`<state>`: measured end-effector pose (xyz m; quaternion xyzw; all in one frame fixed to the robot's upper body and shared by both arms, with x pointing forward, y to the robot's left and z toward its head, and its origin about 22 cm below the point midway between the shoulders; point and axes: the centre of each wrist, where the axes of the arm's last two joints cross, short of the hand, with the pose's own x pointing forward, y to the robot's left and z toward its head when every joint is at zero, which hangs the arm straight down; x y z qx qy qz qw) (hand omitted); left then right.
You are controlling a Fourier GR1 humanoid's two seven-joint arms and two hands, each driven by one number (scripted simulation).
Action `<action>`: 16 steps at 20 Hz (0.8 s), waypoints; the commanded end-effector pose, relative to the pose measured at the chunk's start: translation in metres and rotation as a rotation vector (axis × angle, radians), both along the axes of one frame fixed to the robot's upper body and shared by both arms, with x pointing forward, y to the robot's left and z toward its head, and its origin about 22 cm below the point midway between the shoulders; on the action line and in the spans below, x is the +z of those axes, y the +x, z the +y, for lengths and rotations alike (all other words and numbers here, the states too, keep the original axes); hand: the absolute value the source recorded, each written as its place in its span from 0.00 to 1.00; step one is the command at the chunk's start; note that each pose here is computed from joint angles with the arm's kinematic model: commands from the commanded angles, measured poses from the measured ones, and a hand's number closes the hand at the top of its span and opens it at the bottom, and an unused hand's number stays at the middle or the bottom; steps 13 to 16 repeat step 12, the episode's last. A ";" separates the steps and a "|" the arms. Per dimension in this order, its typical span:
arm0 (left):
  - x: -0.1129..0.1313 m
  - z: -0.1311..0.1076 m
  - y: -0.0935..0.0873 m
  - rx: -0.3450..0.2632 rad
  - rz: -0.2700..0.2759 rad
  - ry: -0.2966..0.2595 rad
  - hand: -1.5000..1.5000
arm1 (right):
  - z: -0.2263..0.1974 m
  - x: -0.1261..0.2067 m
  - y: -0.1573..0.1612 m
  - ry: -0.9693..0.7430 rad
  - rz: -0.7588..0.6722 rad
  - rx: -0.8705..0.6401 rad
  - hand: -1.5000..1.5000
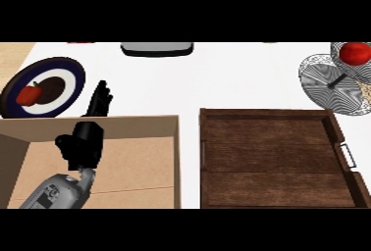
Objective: Pick the tomato from the tray and place it in the tiered basket
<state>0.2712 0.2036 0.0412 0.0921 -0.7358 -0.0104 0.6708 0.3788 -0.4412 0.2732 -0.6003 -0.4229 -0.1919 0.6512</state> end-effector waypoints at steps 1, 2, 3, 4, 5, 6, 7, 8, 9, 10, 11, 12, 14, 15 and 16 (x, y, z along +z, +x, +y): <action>-0.012 -0.002 -0.009 -0.020 0.019 0.037 0.50 | -0.035 0.011 -0.042 0.076 -0.105 -0.090 0.00; 0.001 0.008 0.006 0.009 0.019 0.039 0.50 | -0.036 0.006 -0.051 0.077 -0.116 -0.084 0.00; -0.008 0.021 -0.011 0.000 0.019 0.049 0.50 | -0.034 -0.004 -0.059 0.071 -0.155 -0.116 0.00; -0.008 0.019 -0.009 0.001 0.024 0.048 0.50 | -0.049 -0.005 -0.076 0.093 -0.190 -0.096 0.00; -0.012 0.004 -0.006 0.005 0.022 0.043 0.50 | -0.053 -0.003 -0.088 0.099 -0.197 -0.088 0.00; -0.016 0.019 -0.015 0.023 0.022 0.047 0.50 | -0.058 -0.012 -0.104 0.095 -0.201 -0.094 0.00; -0.013 0.015 -0.009 0.011 0.034 0.049 0.50 | -0.058 -0.006 -0.116 0.089 -0.211 -0.083 0.00; -0.002 0.016 -0.003 0.011 0.021 0.045 0.50 | -0.057 -0.028 -0.125 0.080 -0.193 -0.064 0.00; -0.018 0.020 -0.010 0.032 0.035 0.054 0.50 | -0.063 -0.038 -0.142 0.084 -0.210 -0.067 0.00; -0.015 0.027 -0.014 0.042 0.027 0.057 0.50 | -0.066 -0.032 -0.160 0.083 -0.206 -0.062 0.00; -0.008 0.032 -0.012 0.038 0.021 0.044 0.50 | -0.063 -0.044 -0.170 0.117 -0.218 -0.049 0.00; -0.012 0.020 -0.018 0.035 0.039 0.037 0.50 | -0.063 -0.031 -0.186 0.085 -0.222 -0.030 0.00; -0.012 0.020 -0.018 0.035 0.039 0.037 0.50 | -0.063 -0.031 -0.186 0.085 -0.222 -0.030 0.00; -0.012 0.020 -0.018 0.035 0.039 0.037 0.50 | -0.063 -0.031 -0.186 0.085 -0.222 -0.030 0.00; -0.012 0.020 -0.018 0.035 0.039 0.037 0.50 | -0.063 -0.031 -0.186 0.085 -0.222 -0.030 0.00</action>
